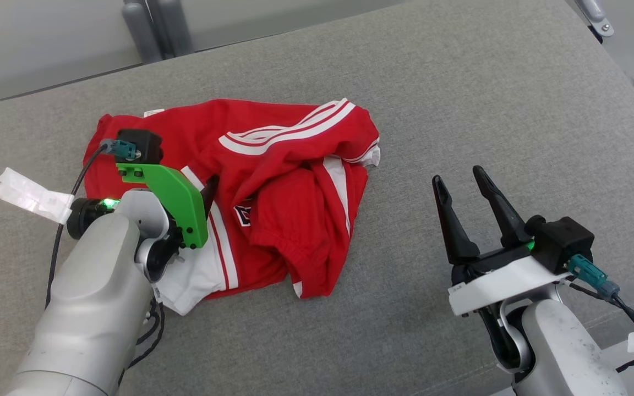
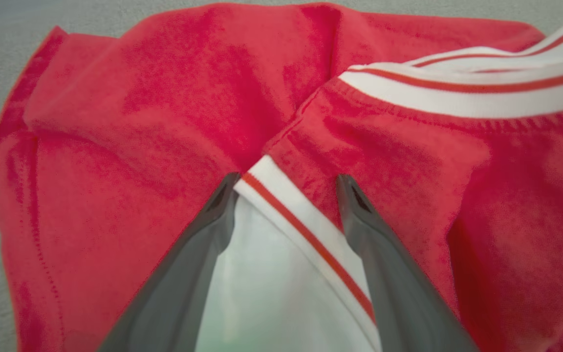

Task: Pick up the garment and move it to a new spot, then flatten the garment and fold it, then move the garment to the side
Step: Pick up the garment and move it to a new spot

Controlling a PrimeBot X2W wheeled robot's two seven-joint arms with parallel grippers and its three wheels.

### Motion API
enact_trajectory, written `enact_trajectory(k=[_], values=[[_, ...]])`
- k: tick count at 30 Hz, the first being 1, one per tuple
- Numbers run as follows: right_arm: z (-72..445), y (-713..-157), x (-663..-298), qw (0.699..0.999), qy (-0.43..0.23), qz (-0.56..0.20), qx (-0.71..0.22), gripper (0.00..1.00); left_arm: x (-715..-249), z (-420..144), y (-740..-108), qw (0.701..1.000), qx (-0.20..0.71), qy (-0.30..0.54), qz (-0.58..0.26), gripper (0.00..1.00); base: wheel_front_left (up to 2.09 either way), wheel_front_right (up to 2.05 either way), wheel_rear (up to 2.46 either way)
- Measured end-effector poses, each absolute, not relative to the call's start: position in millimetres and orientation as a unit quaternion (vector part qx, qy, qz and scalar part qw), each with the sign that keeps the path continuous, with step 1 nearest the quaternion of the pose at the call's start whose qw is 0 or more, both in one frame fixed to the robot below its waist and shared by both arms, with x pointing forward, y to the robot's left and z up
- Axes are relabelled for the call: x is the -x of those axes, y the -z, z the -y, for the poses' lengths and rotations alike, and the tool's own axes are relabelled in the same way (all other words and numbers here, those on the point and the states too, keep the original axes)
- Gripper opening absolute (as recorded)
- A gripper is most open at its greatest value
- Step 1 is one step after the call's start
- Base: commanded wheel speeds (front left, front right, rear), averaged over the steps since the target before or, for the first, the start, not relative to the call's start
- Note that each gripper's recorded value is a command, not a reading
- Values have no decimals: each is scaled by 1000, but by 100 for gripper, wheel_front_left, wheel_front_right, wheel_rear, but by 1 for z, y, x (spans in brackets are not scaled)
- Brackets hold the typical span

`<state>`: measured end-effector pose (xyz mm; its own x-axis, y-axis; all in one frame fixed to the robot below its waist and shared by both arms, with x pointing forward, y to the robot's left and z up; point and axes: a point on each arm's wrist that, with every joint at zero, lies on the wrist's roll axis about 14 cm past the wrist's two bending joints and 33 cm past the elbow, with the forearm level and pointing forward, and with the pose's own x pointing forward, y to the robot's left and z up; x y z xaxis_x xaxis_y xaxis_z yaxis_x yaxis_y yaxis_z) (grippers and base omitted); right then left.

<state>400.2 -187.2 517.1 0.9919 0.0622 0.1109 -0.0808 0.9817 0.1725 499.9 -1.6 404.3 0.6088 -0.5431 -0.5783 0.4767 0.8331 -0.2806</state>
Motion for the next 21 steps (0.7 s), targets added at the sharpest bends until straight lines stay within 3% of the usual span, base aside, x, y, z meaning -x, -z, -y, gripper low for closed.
enact_trajectory(k=[1, 3, 11, 21], values=[[189, -516, -400, 994, -33, 51, -89, 100, -500, 5, -404, 894, 50, 289, -337, 48, 0, 0, 0], [192, -513, -400, 995, -27, 48, -88, 100, -502, 11, -403, 892, 53, 297, -336, 0, 0, 0, 0], [188, -516, -400, 994, -30, 53, -94, 100, -509, 10, -428, 906, 47, 309, -285, 0, 0, 0, 0], [168, -521, -391, 991, -56, 58, -107, 100, -540, -20, -573, 941, 89, 309, -101, 0, 0, 0, 0]])
